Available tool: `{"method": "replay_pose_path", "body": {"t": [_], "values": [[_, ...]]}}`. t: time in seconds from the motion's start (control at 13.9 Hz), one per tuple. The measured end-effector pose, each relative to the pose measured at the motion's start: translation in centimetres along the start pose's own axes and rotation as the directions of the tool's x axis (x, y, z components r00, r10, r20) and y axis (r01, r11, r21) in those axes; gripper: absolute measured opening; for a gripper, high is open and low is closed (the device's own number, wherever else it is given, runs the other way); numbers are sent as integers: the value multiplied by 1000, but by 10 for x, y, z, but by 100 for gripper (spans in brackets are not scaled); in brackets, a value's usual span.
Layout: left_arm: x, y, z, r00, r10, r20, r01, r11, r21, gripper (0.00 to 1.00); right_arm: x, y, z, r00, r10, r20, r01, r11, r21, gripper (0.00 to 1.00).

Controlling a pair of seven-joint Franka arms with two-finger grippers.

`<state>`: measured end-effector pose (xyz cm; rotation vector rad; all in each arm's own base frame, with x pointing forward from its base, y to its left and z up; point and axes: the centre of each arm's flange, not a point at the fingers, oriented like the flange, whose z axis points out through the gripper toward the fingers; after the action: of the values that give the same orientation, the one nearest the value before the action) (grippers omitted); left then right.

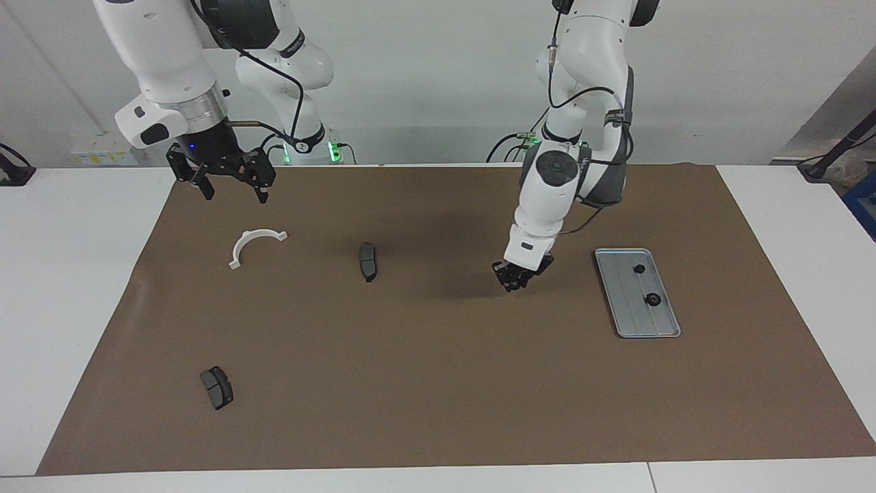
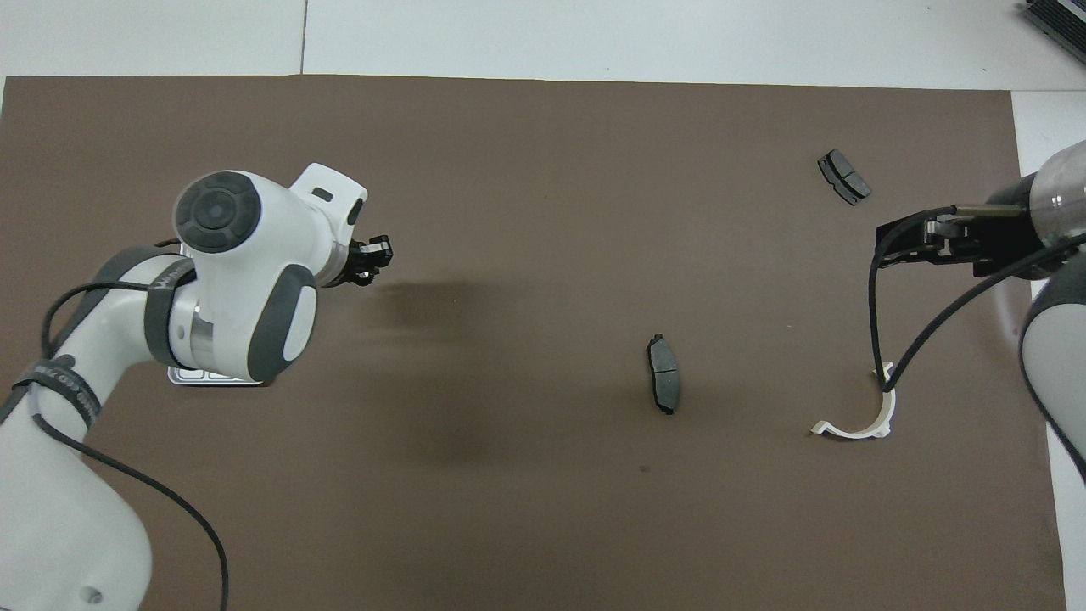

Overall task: Place bearing gear from tray to pile
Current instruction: 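Carry the ring to the table center and open the left gripper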

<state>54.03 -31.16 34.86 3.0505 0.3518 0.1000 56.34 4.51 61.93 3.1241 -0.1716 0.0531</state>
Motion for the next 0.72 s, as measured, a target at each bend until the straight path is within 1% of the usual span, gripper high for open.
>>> {"method": "replay_pose_path", "body": {"t": [0.22, 0.36, 0.5, 0.65, 0.72], "values": [[-45, 35, 17, 1000, 28, -14, -28, 999, -24, 35, 1, -3, -1, 1000, -4, -10, 4, 1000, 2, 100], [-64, 43, 28, 999, 47, -11, -47, 999, -25, 35, 0, -4, -1, 1000, -7, -11, 7, 1000, 2, 100], [-64, 42, 29, 999, 48, -10, -48, 999, -23, 52, 0, -5, -1, 1000, -8, -11, 8, 1000, 2, 100], [-57, 37, 27, 999, 33, -13, -34, 999, -19, 73, 0, -5, -1, 1000, -8, -11, 8, 1000, 2, 100], [-49, 34, 23, 1000, 21, -15, -21, 1000, -16, 86, 0, -5, -1, 1000, -8, -11, 8, 1000, 3, 100]]}}
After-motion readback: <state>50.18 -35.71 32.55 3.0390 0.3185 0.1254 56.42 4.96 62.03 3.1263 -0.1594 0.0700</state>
